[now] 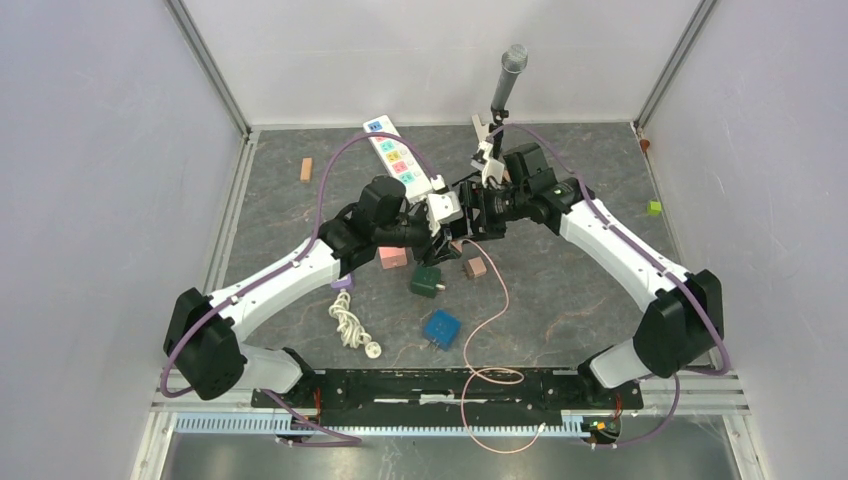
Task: Insert the plug
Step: Pick up the plug from the center of the board.
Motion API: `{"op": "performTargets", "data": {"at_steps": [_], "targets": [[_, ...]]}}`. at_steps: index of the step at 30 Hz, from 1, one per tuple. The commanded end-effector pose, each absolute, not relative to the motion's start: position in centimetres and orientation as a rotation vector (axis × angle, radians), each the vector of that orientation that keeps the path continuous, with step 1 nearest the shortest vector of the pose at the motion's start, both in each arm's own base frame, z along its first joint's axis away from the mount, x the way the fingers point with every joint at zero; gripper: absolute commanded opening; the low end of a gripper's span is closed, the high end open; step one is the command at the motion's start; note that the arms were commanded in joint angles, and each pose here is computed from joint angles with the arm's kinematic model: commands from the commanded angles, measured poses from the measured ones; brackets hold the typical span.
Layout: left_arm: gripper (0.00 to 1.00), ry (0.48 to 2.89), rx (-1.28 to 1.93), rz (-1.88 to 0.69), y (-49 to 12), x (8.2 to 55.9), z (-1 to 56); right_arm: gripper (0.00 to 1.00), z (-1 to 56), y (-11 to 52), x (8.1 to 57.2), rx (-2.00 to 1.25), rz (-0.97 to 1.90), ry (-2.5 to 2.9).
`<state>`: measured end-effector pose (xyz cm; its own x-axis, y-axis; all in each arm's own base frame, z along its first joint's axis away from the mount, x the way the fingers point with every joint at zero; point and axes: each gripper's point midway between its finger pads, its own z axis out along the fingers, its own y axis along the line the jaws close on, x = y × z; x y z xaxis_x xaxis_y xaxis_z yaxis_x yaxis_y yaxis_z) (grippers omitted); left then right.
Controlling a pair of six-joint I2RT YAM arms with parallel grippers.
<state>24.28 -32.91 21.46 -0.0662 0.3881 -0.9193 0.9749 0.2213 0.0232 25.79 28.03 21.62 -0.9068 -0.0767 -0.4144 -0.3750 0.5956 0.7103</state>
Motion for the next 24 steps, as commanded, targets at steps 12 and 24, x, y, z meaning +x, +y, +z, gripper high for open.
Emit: {"op": "performTargets", "data": {"at_steps": [12,24], "targets": [[0.26,1.603,1.209,-0.637,-32.0,27.4,23.5,0.00,21.2,30.8,25.4,-0.438,1.318,2.497],[1.00,2.086,0.470,-0.339,-24.1,30.4,21.7,0.00,20.1,27.6,28.4,-0.570,0.919,2.481]]}}
